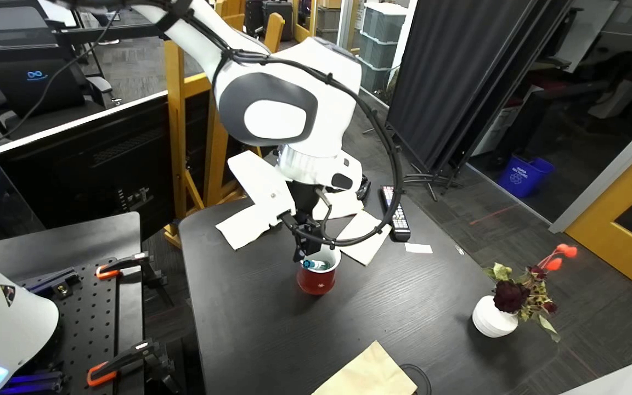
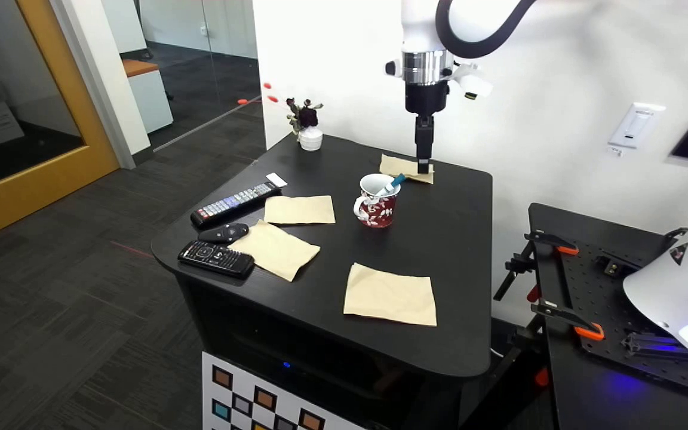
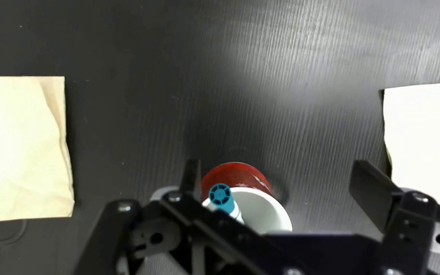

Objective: Remove the marker from the mug and put it on the table

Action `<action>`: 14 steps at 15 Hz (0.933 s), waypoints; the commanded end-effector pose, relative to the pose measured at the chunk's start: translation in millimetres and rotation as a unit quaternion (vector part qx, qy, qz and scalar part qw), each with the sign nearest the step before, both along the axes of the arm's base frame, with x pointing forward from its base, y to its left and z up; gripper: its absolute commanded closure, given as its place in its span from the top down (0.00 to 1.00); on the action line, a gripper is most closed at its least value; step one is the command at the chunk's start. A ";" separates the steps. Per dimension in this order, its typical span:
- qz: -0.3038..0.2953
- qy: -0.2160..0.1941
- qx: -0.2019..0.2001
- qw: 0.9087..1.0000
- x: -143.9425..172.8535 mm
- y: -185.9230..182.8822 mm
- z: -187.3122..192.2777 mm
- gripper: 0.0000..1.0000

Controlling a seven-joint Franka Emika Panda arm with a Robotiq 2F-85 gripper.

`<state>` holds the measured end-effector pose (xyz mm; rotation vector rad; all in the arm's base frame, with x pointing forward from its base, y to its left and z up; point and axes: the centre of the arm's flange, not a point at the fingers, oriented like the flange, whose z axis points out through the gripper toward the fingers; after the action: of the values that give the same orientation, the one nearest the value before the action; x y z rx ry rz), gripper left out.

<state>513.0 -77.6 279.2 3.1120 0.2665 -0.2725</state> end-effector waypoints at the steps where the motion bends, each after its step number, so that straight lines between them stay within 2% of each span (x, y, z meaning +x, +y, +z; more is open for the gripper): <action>1: -0.004 -0.005 -0.007 1.000 28.9 -12.7 -13.5 1.00; 14: -0.019 0.010 -0.008 1.000 73.5 -31.5 -48.9 1.00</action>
<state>571.4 -106.0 235.1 3.0990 0.2143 -0.2899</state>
